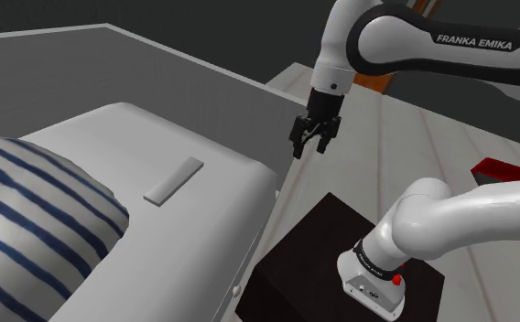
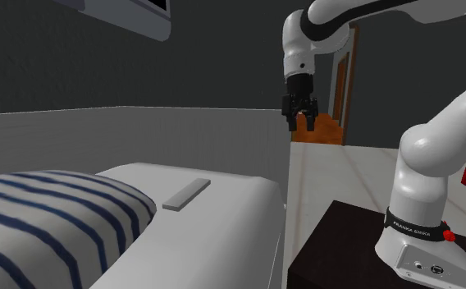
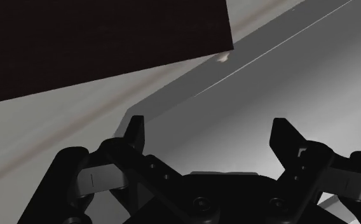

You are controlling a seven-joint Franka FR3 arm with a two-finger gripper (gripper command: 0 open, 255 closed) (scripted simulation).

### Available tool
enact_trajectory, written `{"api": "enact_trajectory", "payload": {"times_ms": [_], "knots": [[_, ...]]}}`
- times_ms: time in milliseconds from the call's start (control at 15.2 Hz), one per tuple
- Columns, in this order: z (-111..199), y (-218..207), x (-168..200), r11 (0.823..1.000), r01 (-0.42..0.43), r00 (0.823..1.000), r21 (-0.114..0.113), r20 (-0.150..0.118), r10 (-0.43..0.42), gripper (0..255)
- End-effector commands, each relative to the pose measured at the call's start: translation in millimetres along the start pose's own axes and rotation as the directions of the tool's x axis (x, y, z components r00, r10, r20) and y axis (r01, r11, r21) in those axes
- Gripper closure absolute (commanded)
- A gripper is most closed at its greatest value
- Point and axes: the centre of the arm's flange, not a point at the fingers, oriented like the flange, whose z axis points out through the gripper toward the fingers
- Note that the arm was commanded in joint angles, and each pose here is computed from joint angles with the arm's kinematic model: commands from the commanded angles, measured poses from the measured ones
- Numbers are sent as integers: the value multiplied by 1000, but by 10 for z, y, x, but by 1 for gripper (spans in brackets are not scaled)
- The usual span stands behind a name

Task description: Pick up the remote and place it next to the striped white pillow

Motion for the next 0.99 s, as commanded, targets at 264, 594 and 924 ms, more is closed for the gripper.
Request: {"api": "enact_trajectory", "payload": {"times_ms": [264, 594, 924], "knots": [[320, -643, 194, 986, -167, 985, 8, -48, 167, 0], [578, -1162, 472, 954, -298, 951, 18, -85, 299, 0], [823, -1637, 827, 905, -423, 898, 34, -120, 424, 0]]}}
